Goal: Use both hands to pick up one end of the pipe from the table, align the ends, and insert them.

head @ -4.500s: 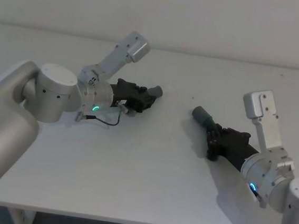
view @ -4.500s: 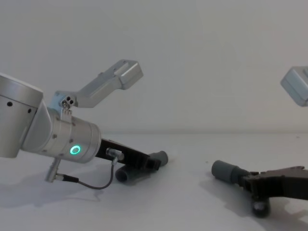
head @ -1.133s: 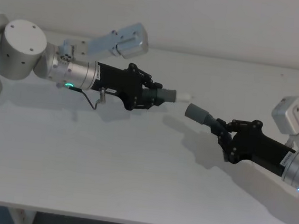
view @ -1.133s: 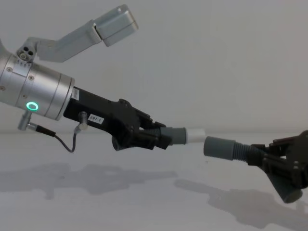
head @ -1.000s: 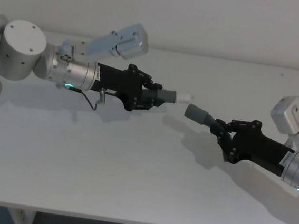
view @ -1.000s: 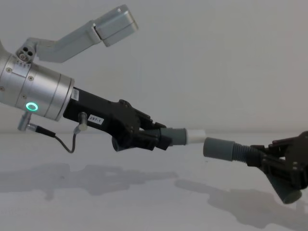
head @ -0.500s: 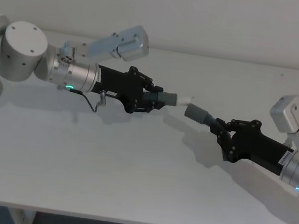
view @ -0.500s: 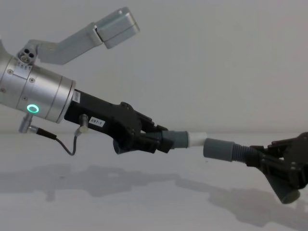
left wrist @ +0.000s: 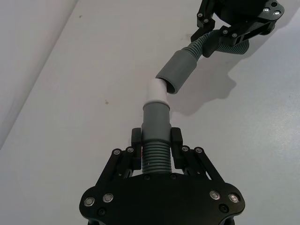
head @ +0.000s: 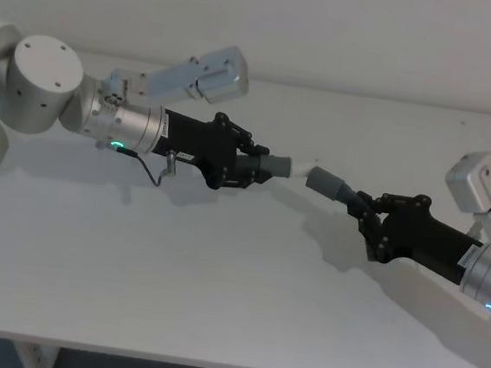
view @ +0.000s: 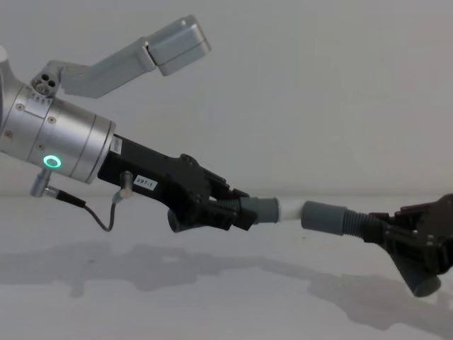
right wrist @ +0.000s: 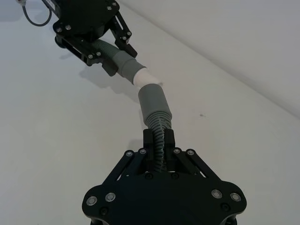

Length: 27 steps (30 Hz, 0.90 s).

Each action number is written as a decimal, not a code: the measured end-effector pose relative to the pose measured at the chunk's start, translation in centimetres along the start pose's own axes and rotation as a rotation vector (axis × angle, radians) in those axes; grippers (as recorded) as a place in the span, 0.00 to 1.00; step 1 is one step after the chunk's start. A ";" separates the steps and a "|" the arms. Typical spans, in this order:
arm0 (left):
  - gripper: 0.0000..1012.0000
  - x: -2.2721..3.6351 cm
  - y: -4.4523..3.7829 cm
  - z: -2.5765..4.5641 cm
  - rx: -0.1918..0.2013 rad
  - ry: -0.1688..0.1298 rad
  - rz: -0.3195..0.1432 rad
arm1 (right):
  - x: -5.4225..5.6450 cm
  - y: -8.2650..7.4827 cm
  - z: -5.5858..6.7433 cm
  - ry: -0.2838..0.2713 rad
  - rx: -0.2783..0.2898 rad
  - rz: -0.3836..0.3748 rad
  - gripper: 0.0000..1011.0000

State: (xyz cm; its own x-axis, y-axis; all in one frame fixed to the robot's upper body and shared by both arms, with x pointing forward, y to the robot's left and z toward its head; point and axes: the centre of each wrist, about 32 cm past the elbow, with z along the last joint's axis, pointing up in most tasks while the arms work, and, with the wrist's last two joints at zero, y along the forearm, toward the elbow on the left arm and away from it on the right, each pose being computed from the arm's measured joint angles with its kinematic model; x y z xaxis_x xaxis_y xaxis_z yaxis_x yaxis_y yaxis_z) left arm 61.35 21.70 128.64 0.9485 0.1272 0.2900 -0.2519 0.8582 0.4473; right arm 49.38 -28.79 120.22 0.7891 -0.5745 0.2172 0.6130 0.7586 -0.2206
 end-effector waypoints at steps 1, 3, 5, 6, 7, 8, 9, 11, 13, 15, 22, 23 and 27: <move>0.35 0.02 0.00 0.01 0.001 0.000 0.000 | 0.0 0.0 0.0 0.003 0.000 -0.001 0.13; 0.35 0.03 -0.03 0.01 0.003 0.001 0.000 | 0.1 0.0 0.0 0.005 0.000 -0.001 0.13; 0.35 0.04 -0.04 0.02 0.004 0.001 0.001 | 0.1 0.1 0.0 0.005 0.000 -0.002 0.13; 0.35 0.07 -0.06 0.05 0.006 0.001 0.003 | 0.1 0.1 0.0 0.009 -0.001 -0.002 0.13; 0.35 0.07 -0.07 0.05 0.007 0.001 0.004 | 0.1 0.1 0.0 0.010 -0.001 -0.002 0.13; 0.35 0.10 -0.07 0.05 0.007 0.001 0.006 | 0.1 0.1 0.0 0.010 -0.001 -0.002 0.13; 0.35 0.11 -0.07 0.05 0.008 0.001 0.007 | 0.2 0.1 0.0 0.012 -0.001 -0.001 0.13; 0.35 0.12 -0.09 0.04 0.008 0.002 0.008 | 0.2 0.1 0.0 0.013 -0.002 -0.001 0.13; 0.35 0.16 -0.10 0.03 0.007 0.004 0.009 | 0.3 0.2 0.0 0.016 -0.003 0.000 0.13; 0.35 0.17 -0.12 0.02 0.005 0.004 0.009 | 0.3 0.2 0.0 0.017 -0.003 0.000 0.13; 0.35 0.24 -0.27 0.00 -0.010 0.007 0.004 | 0.5 0.4 0.0 0.020 -0.006 0.004 0.13; 0.35 0.24 -0.28 -0.01 -0.011 0.007 0.002 | 0.5 0.4 0.0 0.020 -0.006 0.004 0.13; 0.35 0.21 -0.42 -0.02 -0.019 0.010 -0.009 | 0.5 0.5 0.0 0.022 -0.006 0.005 0.13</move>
State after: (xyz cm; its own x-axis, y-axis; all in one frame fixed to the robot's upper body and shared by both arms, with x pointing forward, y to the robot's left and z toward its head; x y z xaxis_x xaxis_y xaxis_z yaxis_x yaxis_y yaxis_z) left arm 61.66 21.38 128.50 0.9526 0.1245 0.2776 -0.2399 0.8687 0.4333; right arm 50.10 -28.74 120.25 0.7929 -0.5774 0.1948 0.6092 0.7599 -0.2270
